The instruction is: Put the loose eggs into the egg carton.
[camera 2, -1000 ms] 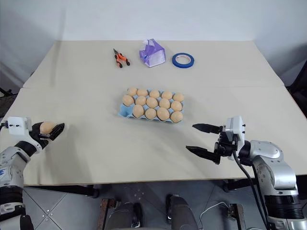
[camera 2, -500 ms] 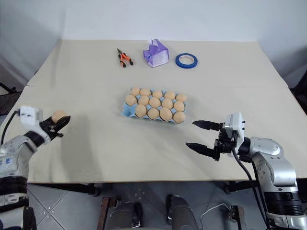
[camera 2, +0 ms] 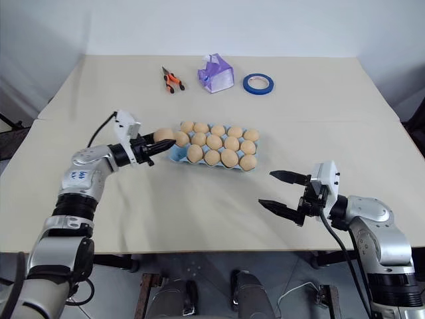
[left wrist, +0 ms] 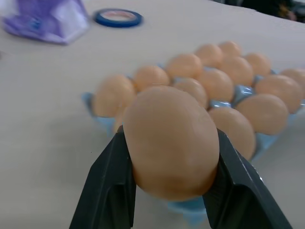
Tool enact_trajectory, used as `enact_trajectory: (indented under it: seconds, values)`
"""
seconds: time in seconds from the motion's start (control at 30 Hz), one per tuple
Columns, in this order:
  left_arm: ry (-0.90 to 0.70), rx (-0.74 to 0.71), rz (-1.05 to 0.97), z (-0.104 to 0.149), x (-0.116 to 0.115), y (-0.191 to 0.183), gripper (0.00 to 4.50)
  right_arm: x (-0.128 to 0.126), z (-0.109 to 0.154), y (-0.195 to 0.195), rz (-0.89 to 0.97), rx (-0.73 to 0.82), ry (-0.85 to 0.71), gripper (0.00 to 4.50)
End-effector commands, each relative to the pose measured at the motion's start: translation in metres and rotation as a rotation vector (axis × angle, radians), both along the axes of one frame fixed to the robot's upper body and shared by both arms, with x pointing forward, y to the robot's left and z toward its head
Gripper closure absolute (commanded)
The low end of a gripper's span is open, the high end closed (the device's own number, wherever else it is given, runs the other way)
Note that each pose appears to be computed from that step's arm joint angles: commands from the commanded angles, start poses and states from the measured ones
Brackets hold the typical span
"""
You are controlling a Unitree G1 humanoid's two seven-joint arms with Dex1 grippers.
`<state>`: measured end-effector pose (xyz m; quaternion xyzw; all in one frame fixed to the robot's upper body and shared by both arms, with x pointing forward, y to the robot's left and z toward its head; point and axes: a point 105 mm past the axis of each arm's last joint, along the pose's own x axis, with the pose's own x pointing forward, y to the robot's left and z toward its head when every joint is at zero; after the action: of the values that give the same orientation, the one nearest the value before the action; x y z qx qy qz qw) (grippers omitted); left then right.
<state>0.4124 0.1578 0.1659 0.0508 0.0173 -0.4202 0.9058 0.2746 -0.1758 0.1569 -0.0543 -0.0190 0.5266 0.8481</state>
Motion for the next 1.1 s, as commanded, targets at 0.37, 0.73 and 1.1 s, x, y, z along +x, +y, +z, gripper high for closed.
enact_trajectory:
  seconds: [0.37, 0.73, 1.1]
  values:
    - [0.007, 0.010, -0.117, 0.009, 0.005, -0.025, 0.83, -0.009, 0.011, -0.005, -0.055, 0.010, -0.058, 0.00]
    - [-0.077, -0.033, -0.201, 0.040, -0.025, 0.004, 0.02, -0.004, 0.015, -0.007, -0.039, -0.003, -0.061, 0.00]
    - [0.020, 0.125, -0.068, 0.007, -0.081, 0.100, 0.02, 0.008, 0.018, -0.016, -0.003, -0.052, -0.055, 0.00]
